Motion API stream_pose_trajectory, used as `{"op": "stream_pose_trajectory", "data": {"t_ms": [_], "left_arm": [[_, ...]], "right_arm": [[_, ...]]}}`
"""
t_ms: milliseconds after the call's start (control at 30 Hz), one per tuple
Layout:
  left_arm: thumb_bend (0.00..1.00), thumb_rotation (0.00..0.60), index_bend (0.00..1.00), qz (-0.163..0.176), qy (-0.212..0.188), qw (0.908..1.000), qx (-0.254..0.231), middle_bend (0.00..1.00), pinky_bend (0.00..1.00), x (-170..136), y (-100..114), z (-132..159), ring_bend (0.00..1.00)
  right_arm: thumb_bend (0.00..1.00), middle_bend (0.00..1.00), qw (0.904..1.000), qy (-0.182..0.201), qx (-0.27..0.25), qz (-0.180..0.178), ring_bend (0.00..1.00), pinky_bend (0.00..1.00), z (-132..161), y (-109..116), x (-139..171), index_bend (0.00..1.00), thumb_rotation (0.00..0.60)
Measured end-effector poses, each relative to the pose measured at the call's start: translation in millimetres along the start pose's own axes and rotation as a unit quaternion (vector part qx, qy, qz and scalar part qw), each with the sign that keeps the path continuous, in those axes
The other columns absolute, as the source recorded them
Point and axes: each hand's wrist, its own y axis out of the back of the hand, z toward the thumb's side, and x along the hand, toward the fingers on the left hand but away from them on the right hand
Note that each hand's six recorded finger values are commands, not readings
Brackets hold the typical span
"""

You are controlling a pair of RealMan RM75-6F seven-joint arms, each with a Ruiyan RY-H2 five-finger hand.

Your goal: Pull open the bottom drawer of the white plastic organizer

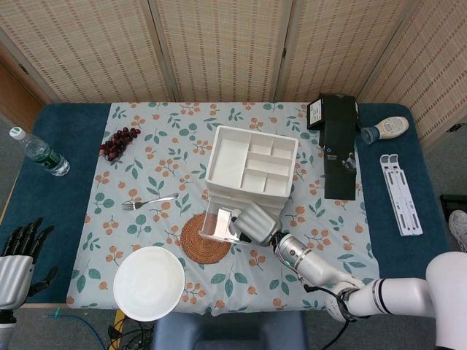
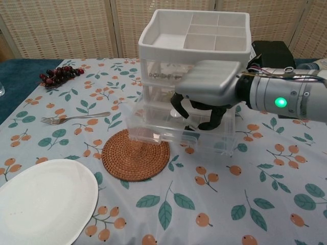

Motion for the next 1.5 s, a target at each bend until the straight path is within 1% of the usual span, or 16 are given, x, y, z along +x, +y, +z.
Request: {"op": "stream_pose_trajectory", "data": {"t_ms": [233,400,500,600,733,867,1033,1133,1233,1300,1500], "left_arm": [[0.29,0.6,0.11,0.003,-0.005,1.0,-0.001,0.0,0.06,1,2,3,0.02],[0.29,0.6,0.11,0.003,-0.009,1.0,-0.002,0.0,0.06,3,2,6,0.02],[0.29,0.6,0.11,0.003,-0.01,0.9999,-0.002,0.0,0.06,3,2,7,0.02],[0.29,0.6,0.11,0.003,-0.012,0.9999,-0.003,0.0,0.06,4,3,8,0.02],[0.29,0.6,0.11,0.004,-0.017,0.9998,-0.002,0.0,0.06,5,4,11,0.02],[0.29,0.6,0.11,0.004,-0.021,0.9998,-0.002,0.0,0.06,6,4,14,0.02],[0.29,0.6,0.11,0.001,-0.023,0.9997,-0.002,0.0,0.06,6,3,16,0.02],[0.29,0.6,0.11,0.001,-0.026,0.9997,-0.003,0.0,0.06,7,2,18,0.02],[0.29,0.6,0.11,0.001,-0.025,0.9997,-0.003,0.0,0.06,7,2,18,0.02],[0.29,0.6,0.11,0.0,-0.024,0.9997,-0.002,0.0,0.06,7,2,17,0.02],[0.29,0.6,0.11,-0.002,-0.022,0.9997,-0.002,0.0,0.06,7,0,16,0.02]], "right_arm": [[0.32,0.94,0.9992,-0.014,-0.007,-0.037,1.0,1.0,-9,20,18,0.52,0.6],[0.32,0.94,0.997,-0.034,-0.019,-0.067,1.0,1.0,-22,33,45,0.52,0.6],[0.33,0.94,0.9955,-0.043,-0.029,-0.079,1.0,1.0,-29,37,64,0.52,0.6],[0.34,0.94,0.9946,-0.041,-0.05,-0.081,1.0,1.0,-27,33,83,0.52,0.6],[0.35,0.94,0.9944,-0.04,-0.073,-0.065,1.0,1.0,-23,14,109,0.52,0.6],[0.34,0.94,0.9939,-0.052,-0.089,-0.039,1.0,1.0,-24,-10,130,0.52,0.6],[0.35,0.94,0.9927,-0.073,-0.095,-0.012,1.0,1.0,-31,-37,139,0.52,0.6],[0.34,0.94,0.9905,-0.087,-0.106,0.012,1.0,1.0,-34,-55,139,0.52,0.6],[0.35,0.94,0.9861,-0.1,-0.128,0.033,1.0,1.0,-35,-71,134,0.52,0.6],[0.34,0.94,0.9813,-0.109,-0.153,0.043,1.0,1.0,-34,-80,129,0.52,0.6],[0.35,0.94,0.9638,-0.127,-0.227,0.059,1.0,1.0,-28,-97,114,0.52,0.6]]}}
